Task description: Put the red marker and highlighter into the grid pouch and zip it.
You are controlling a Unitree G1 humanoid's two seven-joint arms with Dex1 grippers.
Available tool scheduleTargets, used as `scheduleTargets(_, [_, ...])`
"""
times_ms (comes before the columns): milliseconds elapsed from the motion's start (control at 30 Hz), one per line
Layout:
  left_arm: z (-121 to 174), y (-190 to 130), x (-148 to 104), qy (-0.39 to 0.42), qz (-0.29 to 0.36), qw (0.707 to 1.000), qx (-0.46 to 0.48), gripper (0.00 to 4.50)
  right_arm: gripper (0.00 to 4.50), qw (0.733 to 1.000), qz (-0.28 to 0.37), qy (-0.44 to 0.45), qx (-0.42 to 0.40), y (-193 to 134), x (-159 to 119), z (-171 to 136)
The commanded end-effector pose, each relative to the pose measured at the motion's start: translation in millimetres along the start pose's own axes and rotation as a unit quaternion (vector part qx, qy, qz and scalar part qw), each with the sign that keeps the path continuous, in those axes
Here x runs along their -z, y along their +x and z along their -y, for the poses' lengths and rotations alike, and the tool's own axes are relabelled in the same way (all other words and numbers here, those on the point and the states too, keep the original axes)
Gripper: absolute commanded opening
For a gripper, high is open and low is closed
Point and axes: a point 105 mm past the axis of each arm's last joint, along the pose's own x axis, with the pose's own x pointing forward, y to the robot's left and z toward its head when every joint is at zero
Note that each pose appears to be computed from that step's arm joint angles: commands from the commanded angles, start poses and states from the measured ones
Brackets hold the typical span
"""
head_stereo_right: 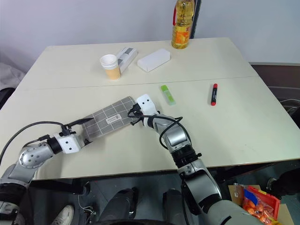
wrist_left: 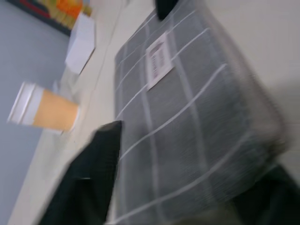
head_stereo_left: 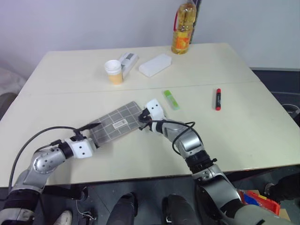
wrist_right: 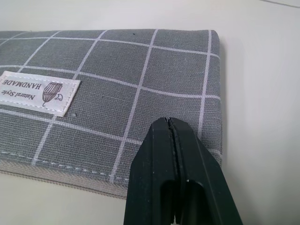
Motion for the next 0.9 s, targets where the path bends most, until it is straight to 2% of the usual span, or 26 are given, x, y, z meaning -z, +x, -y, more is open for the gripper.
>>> scheduleTargets(33, [-13,-1,-10,0.012,0.036,0.999,-0.016,0.95,0.0,1.0,-0.001,-0.001,0.006,-2,2,-1])
scheduleTargets(100, [-13,-1,-12,0.009,0.045,0.999,-0.012,0.05,0.0,1.0,-0.001,-0.001,0.008,-3,3,-1])
scheduleTargets(233, [-11,-3,-14,-0.007,0.052,0.999,-0.01,0.05,0.0,1.0,0.005,-0.004,0.014,-4,1,0])
scheduleTargets(333, [-16,-1,-13,-0.062,0.045,0.996,-0.04,0.05,0.0,0.998,0.034,-0.021,0.04,-10,-11,13])
scheduleTargets(433, [-20,3,-18,-0.13,0.039,0.988,-0.076,0.0,0.88,0.996,0.076,-0.011,0.055,-28,-30,32])
scheduleTargets(533, [-19,7,-26,-0.174,0.037,0.979,-0.098,0.0,2.41,0.993,0.093,-0.029,0.07,-53,-39,53])
scheduleTargets(667, [-16,10,-33,-0.206,0.03,0.97,-0.122,0.0,4.46,0.994,0.058,-0.08,0.055,-81,-25,61])
scheduleTargets(800, [-13,12,-37,-0.216,0.03,0.968,-0.126,0.0,4.46,0.996,0.046,-0.069,0.009,-91,-14,46])
scheduleTargets(900, [-12,15,-41,-0.219,0.037,0.967,-0.125,0.0,4.46,0.997,0.048,-0.054,0.01,-87,-12,41])
